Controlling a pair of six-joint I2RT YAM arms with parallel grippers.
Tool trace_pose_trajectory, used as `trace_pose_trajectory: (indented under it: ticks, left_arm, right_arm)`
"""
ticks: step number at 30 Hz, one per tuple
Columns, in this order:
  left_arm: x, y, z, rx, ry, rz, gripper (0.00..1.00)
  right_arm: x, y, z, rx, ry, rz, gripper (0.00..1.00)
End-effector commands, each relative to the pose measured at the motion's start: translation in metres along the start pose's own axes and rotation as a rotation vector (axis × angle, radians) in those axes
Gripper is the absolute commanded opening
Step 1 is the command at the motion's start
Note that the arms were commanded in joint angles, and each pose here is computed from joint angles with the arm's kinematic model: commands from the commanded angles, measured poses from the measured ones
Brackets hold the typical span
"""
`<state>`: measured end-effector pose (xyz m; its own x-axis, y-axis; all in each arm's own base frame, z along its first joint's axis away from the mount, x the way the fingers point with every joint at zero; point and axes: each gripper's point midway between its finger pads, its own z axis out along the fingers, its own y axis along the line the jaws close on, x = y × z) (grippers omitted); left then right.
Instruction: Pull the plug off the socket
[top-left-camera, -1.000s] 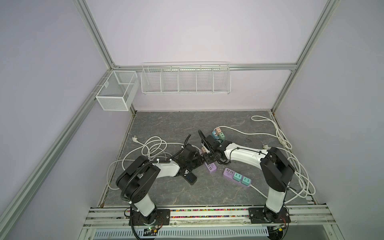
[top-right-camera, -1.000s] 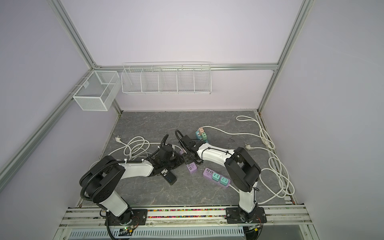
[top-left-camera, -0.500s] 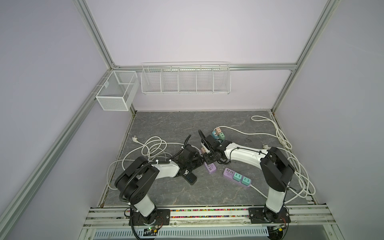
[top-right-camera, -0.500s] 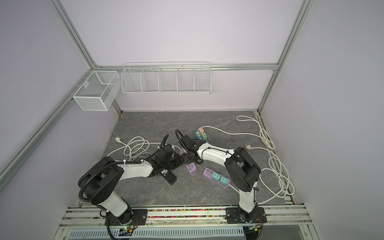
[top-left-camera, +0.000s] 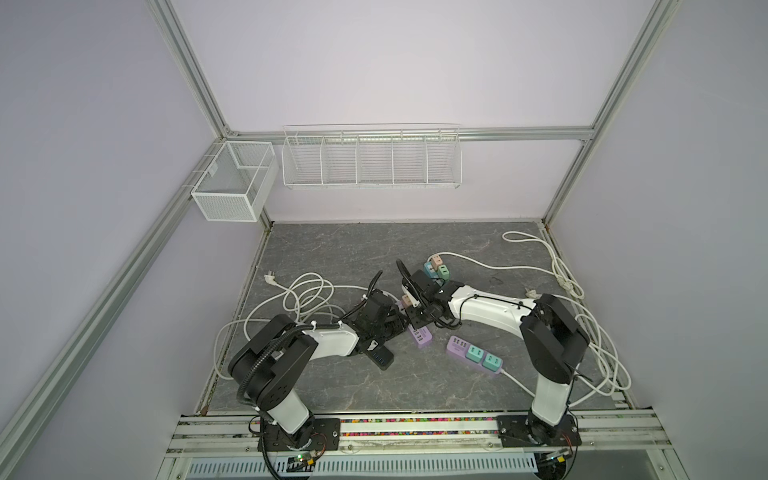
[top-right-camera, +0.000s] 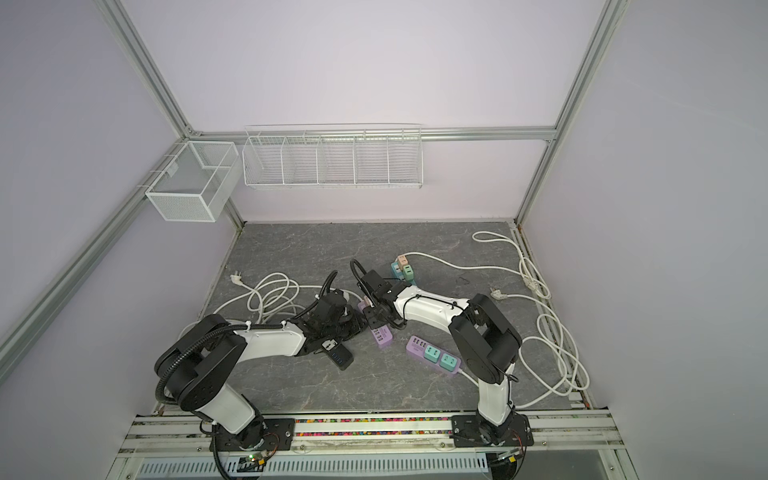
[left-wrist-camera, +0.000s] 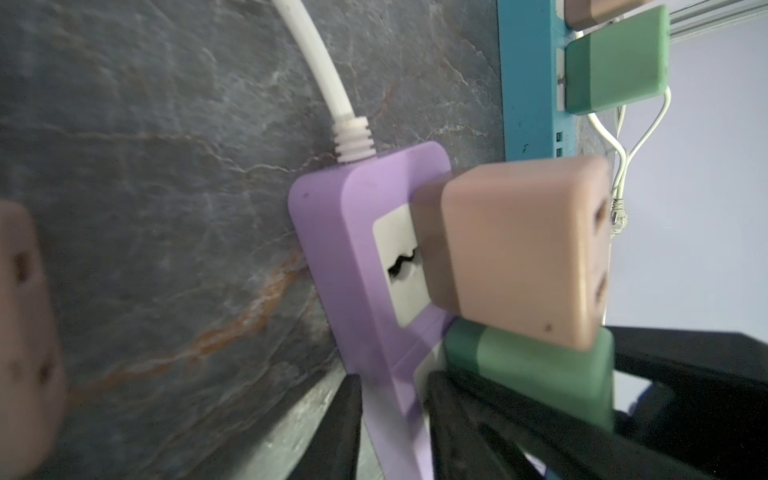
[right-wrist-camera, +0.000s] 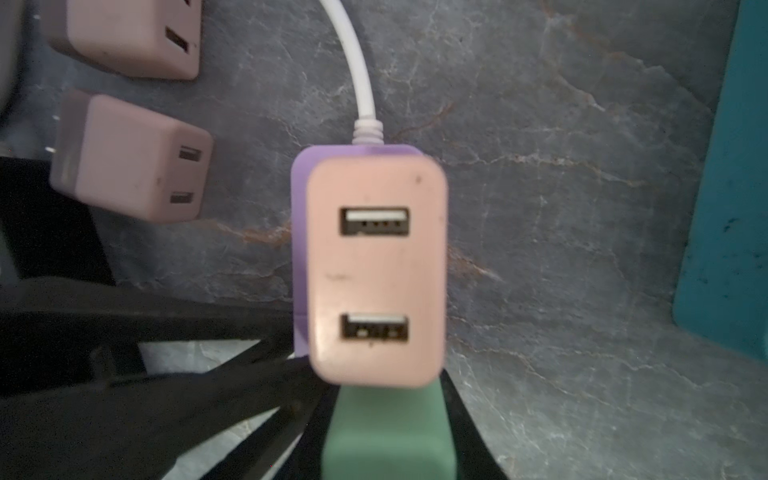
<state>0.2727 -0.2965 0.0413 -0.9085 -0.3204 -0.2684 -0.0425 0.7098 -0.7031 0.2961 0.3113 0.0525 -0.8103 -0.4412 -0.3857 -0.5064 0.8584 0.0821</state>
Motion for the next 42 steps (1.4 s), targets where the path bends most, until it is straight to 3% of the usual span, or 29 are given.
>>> trace_pose_trajectory:
  ticks: [1, 5, 12, 21, 28, 36, 42]
  left_arm:
    - [0.021, 0.036, 0.005, -0.116, 0.058, -0.031, 0.28]
    - [0.021, 0.036, 0.006, -0.118, 0.063, -0.031, 0.28]
    - [0.023, 0.037, 0.007, -0.126, 0.072, -0.029, 0.27]
    - [0.031, 0.05, 0.008, -0.153, 0.087, -0.051, 0.27]
    - [0.041, 0.061, 0.006, -0.179, 0.104, -0.057, 0.26]
    - [0.042, 0.062, 0.005, -0.186, 0.103, -0.062, 0.26]
    - [0.04, 0.063, 0.002, -0.208, 0.098, -0.052, 0.26]
  right_arm:
    - [-0.032, 0.01, -0.033, -0.057, -0.136, 0.003, 0.23]
    - [-0.031, 0.027, -0.032, -0.129, -0.144, 0.011, 0.22]
    - [-0.032, 0.008, -0.036, -0.006, -0.147, -0.019, 0.21]
    - [-0.032, 0.031, -0.035, -0.085, -0.159, -0.008, 0.2]
    - [-0.037, 0.011, -0.045, 0.001, -0.186, -0.021, 0.2]
    - [-0.032, 0.035, -0.041, -0.079, -0.177, -0.011, 0.19]
    - [-0.036, 0.008, -0.051, -0.021, -0.206, 0.029, 0.19]
